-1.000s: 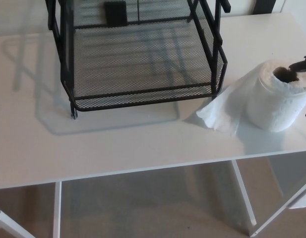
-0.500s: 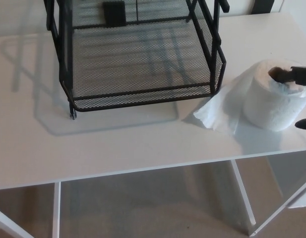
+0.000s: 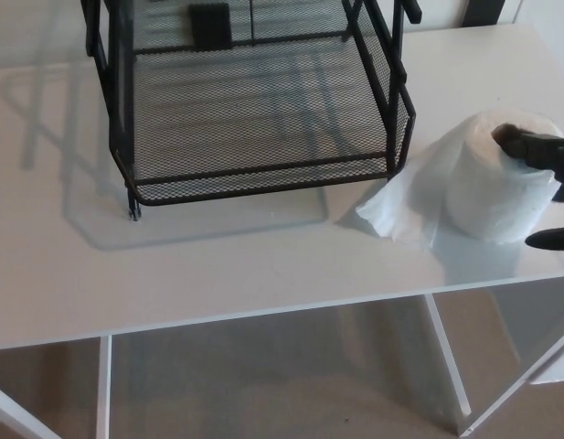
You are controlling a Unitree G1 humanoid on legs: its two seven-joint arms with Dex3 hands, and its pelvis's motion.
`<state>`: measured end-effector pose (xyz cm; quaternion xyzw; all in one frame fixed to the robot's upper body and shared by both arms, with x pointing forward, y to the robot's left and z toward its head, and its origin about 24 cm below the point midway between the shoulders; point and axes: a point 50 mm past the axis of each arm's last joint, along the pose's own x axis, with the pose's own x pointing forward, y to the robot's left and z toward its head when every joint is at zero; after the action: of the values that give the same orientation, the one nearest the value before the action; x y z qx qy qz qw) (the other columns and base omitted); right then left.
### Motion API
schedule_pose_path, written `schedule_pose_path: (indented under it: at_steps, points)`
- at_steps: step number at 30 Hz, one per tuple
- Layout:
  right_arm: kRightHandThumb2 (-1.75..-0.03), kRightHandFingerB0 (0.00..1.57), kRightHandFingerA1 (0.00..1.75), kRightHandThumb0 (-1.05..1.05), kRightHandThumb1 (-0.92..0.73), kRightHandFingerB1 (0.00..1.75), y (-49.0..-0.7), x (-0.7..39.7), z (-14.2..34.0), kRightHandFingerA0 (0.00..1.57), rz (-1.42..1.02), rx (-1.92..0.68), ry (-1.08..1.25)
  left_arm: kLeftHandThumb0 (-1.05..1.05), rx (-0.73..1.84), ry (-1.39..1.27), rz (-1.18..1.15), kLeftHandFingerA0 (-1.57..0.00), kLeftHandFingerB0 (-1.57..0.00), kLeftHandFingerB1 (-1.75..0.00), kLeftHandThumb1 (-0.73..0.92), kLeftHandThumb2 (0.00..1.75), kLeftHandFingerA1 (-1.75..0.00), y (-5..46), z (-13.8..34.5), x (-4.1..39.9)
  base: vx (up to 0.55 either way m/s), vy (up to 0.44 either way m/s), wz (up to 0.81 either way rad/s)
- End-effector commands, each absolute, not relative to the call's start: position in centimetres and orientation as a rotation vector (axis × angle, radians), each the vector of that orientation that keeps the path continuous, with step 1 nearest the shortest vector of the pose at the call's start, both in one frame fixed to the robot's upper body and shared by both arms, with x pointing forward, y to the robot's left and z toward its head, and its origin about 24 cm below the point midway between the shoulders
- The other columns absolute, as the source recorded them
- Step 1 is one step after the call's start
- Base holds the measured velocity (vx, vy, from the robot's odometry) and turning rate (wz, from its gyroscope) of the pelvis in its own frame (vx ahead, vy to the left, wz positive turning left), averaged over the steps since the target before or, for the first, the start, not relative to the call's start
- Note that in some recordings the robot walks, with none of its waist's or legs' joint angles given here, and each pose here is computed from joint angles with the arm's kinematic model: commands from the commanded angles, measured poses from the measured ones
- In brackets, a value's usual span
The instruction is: The robot walks towards a desk on which a file tray is kept in the middle and a toilet paper roll is kept on its right. The robot uses its right hand to hook on finger in the gap of the roll and grabs it, lifts it and places it on the tray.
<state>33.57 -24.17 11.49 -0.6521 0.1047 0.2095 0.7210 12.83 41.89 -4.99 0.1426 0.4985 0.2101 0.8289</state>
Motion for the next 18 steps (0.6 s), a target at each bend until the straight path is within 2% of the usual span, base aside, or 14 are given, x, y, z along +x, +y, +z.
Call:
schedule_pose_path:
  at_steps: [1,2,3,4,6,7,9,10,11,12,13,14,17,18]
  points:
    - [-0.59,0.31,1.00,-0.48,-0.63,0.31,-23.8,33.3,9.3,0.86,0.437,-1.484,0.258,-1.05,0.303,1.066,0.471,-0.58,-0.28,-1.10,0.75,1.01,-1.27,42.5,-4.5,12.7,0.00,0.000,0.00]
    - [-0.60,0.37,1.07,-0.41,-0.62,0.33,-23.7,33.3,9.2,0.95,0.425,-1.486,0.241,-1.05,0.308,1.068,0.469,-0.60,-0.29,-1.08,0.76,1.01,-1.26,42.4,-4.6,12.7,0.00,0.000,0.00]
    - [-0.59,0.48,1.22,-0.32,-0.60,0.36,-23.6,33.1,9.1,0.94,0.403,-1.493,0.194,-1.05,0.318,1.073,0.463,-0.60,-0.29,-1.07,0.77,1.01,-1.25,42.3,-4.7,12.6,0.00,0.000,0.00]
    - [-0.59,0.48,1.22,-0.32,-0.60,0.36,-23.5,33.0,9.0,0.94,0.385,-1.504,0.146,-1.05,0.321,1.074,0.461,-0.60,-0.29,-1.07,0.77,1.01,-1.25,42.3,-4.7,12.6,0.00,0.000,0.00]
    - [-0.62,0.74,1.53,-0.20,-0.65,0.49,-23.2,32.7,8.8,0.86,0.360,-1.573,0.017,-1.05,0.343,1.083,0.433,-0.67,-0.29,-1.08,0.77,1.02,-1.28,42.2,-4.8,12.5,0.00,0.000,0.00]
    - [-0.66,0.92,1.46,-0.20,-0.67,0.65,-23.1,32.7,8.7,0.85,0.356,-1.575,0.011,-0.92,0.354,1.087,0.428,-0.92,0.00,-0.77,0.24,1.24,-1.23,42.2,-4.8,12.4,0.00,0.000,0.00]
    - [-0.66,0.96,1.45,-0.22,-0.65,0.69,-23.0,32.6,8.8,0.86,0.353,-1.579,-0.009,-0.93,0.379,1.086,0.407,-0.93,-0.01,-0.79,0.17,1.21,-1.24,42.2,-4.9,12.4,0.00,0.000,0.00]
    - [-0.71,0.98,1.44,-0.21,-0.62,0.76,-23.0,32.6,8.5,0.91,0.333,-1.562,-0.047,-0.98,0.377,1.091,0.409,-0.78,0.00,-0.80,0.18,1.23,-1.19,42.1,-4.9,12.4,0.00,0.000,0.00]
    - [-0.75,0.96,1.49,-0.22,-0.61,0.80,-22.9,32.5,8.3,0.91,0.317,-1.564,-0.057,-0.91,0.388,1.097,0.406,-0.97,-0.02,-0.78,0.19,1.22,-1.26,42.1,-4.9,12.4,0.00,0.000,0.00]
    - [-0.76,0.94,1.48,-0.22,-0.63,0.77,-22.9,32.5,8.1,0.90,0.312,-1.566,-0.055,-0.93,0.372,1.096,0.412,-0.94,0.00,-0.77,0.22,1.23,-1.25,42.1,-5.0,12.5,0.00,0.000,0.00]
    - [-0.73,0.93,1.49,-0.23,-0.64,0.75,-22.9,32.5,8.1,0.89,0.313,-1.566,-0.053,-1.05,0.382,1.099,0.418,-0.67,-0.33,-1.07,0.77,1.01,-1.22,42.1,-5.0,12.5,0.00,0.000,0.00]
    - [-0.82,0.94,1.51,-0.21,-0.64,0.81,-22.9,32.5,8.0,0.91,0.312,-1.558,-0.061,-1.05,0.385,1.100,0.419,-0.65,-0.33,-1.08,0.76,1.02,-1.22,42.1,-5.0,12.5,0.00,0.000,0.00]
    - [-0.79,0.94,1.49,-0.21,-0.64,0.78,-22.8,32.4,7.7,0.92,0.299,-1.540,-0.083,-1.05,0.383,1.096,0.407,-0.66,-0.32,-1.09,0.76,1.02,-1.21,42.0,-5.0,12.4,0.00,0.000,0.00]
    - [-0.79,0.93,1.43,-0.21,-0.67,0.78,-22.8,32.4,7.6,0.92,0.296,-1.532,-0.073,-0.91,0.398,1.102,0.400,-0.96,-0.02,-0.77,0.19,1.21,-1.22,42.0,-5.0,12.4,0.00,0.000,0.00]
